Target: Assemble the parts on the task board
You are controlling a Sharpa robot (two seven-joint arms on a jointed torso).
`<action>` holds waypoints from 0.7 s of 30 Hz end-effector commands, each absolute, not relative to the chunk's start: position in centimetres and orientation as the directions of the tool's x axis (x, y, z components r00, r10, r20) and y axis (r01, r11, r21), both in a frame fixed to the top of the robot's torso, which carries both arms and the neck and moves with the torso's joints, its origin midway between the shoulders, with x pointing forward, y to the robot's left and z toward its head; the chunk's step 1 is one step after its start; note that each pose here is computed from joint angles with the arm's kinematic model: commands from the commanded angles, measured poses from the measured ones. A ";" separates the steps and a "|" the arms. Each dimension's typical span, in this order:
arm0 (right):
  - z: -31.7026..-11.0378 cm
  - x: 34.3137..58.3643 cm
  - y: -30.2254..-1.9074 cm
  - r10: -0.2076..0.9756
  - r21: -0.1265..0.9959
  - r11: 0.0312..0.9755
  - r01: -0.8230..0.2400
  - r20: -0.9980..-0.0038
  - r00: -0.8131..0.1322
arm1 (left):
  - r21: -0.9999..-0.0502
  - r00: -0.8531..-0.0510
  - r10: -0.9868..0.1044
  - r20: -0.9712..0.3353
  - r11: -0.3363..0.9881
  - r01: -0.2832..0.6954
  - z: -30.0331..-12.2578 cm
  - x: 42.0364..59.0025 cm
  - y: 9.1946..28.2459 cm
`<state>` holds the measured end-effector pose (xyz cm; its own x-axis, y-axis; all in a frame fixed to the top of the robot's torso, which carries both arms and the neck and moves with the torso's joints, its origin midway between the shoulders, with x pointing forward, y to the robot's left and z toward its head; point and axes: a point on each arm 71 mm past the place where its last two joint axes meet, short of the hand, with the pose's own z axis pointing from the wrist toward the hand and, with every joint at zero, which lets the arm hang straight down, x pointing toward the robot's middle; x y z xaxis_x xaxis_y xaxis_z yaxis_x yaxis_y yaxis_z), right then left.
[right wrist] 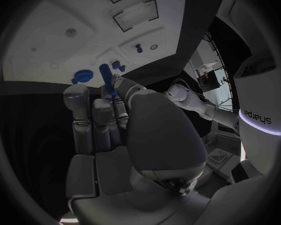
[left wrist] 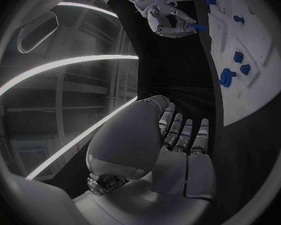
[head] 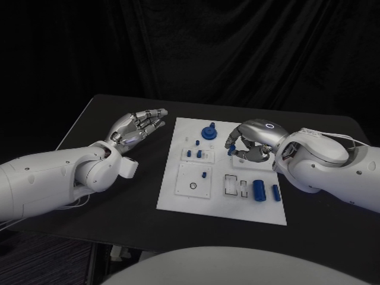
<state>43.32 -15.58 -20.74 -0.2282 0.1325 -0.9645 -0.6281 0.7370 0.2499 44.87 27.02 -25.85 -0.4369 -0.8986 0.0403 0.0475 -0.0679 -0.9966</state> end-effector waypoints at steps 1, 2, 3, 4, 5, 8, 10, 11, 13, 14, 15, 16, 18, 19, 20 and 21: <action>-20.3 42.9 -14.7 0.134 0.232 0.724 -0.649 -0.971 -0.197 | -0.973 -0.445 -0.893 0.063 -0.155 0.173 -24.8 44.8 27.0; -20.2 42.8 -14.5 0.135 0.233 0.719 -0.655 -0.971 -0.198 | -0.973 -0.446 -0.893 0.063 -0.155 0.173 -24.8 44.8 27.0; -20.2 42.7 -14.2 0.136 0.235 0.712 -0.662 -0.971 -0.199 | -0.972 -0.446 -0.893 0.064 -0.156 0.173 -24.8 44.8 27.0; -20.2 42.4 -13.6 0.138 0.239 0.699 -0.674 -0.970 -0.201 | -0.973 -0.447 -0.892 0.065 -0.157 0.172 -24.8 44.8 27.0; -20.2 42.3 -13.3 0.139 0.241 0.693 -0.680 -0.969 -0.202 | -0.973 -0.447 -0.892 0.065 -0.157 0.172 -24.8 44.8 27.0; -20.3 41.9 -12.1 0.143 0.250 0.667 -0.701 -0.967 -0.209 | -0.973 -0.451 -0.890 0.068 -0.159 0.168 -24.8 44.8 26.9; -20.5 41.7 -11.5 0.143 0.256 0.653 -0.713 -0.966 -0.216 | -0.973 -0.454 -0.888 0.070 -0.161 0.166 -24.8 44.8 26.8; -20.6 41.6 -11.2 0.143 0.260 0.647 -0.717 -0.965 -0.220 | -0.973 -0.456 -0.887 0.071 -0.162 0.165 -24.9 44.8 26.7; -21.0 41.3 -10.5 0.142 0.268 0.632 -0.727 -0.963 -0.231 | -0.973 -0.459 -0.886 0.073 -0.164 0.162 -24.9 44.8 26.6; -21.2 41.2 -10.3 0.142 0.271 0.627 -0.730 -0.962 -0.234 | -0.973 -0.460 -0.885 0.074 -0.165 0.162 -24.9 44.8 26.6; -21.4 41.1 -9.9 0.141 0.275 0.620 -0.735 -0.960 -0.240 | -0.973 -0.461 -0.884 0.074 -0.166 0.161 -24.9 44.8 26.6; -21.6 41.0 -9.7 0.141 0.278 0.615 -0.738 -0.959 -0.245 | -0.973 -0.462 -0.884 0.075 -0.166 0.160 -24.9 44.8 26.5; -22.1 40.7 -9.1 0.139 0.287 0.603 -0.744 -0.957 -0.256 | -0.973 -0.464 -0.883 0.076 -0.167 0.158 -24.9 44.8 26.5; -22.4 40.6 -8.8 0.138 0.291 0.597 -0.748 -0.955 -0.262 | -0.973 -0.465 -0.882 0.077 -0.168 0.157 -24.9 44.8 26.5; -22.5 40.6 -8.7 0.137 0.294 0.593 -0.749 -0.954 -0.266 | -0.973 -0.465 -0.882 0.077 -0.168 0.157 -24.9 44.9 26.4; -22.8 40.5 -8.5 0.136 0.297 0.589 -0.752 -0.953 -0.270 | -0.973 -0.466 -0.881 0.078 -0.168 0.156 -24.9 44.9 26.4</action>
